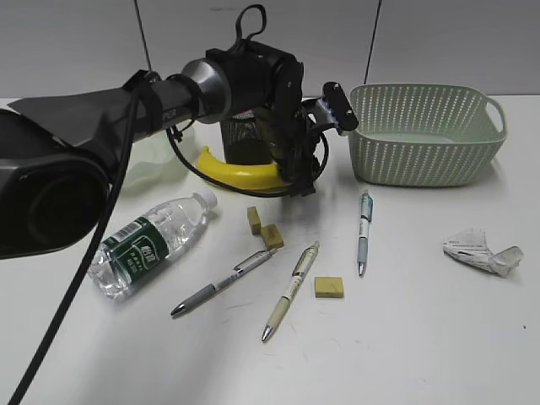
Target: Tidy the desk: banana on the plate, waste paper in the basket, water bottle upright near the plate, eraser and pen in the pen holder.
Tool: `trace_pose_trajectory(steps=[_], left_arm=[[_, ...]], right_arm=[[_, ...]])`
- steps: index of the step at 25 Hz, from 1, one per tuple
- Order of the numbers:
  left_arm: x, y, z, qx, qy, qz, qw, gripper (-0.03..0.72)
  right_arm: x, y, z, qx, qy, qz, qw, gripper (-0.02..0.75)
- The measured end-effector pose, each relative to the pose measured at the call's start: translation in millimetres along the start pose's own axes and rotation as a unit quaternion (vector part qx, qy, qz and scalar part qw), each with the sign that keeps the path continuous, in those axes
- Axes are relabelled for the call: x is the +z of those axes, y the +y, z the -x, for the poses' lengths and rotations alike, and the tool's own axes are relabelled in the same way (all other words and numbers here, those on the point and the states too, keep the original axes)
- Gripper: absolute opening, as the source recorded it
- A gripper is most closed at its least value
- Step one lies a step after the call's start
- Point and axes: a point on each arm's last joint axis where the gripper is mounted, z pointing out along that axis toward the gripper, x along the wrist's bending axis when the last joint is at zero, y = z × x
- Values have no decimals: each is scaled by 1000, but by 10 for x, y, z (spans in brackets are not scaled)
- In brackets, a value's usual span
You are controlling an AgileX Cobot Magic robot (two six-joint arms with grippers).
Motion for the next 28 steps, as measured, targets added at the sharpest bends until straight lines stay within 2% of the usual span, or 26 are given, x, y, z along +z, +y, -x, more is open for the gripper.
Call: trace_pose_trajectory(steps=[1,10,18,28], left_arm=[[0,-2,0,0,0,-1,1000,293],[-106,31,-25,-1,3,5,1000,297],[-698,207,-159,-14,25,48,998,297],[-1283,401,-56,-9,25,69,997,297]], right_arm=[[0,0,0,0,0,0,1000,561],[0,0,0,0,0,0,1000,561],[0,0,2,-1,-1,0,1000,561],[0,0,5,-2,-3,0,1000,561]])
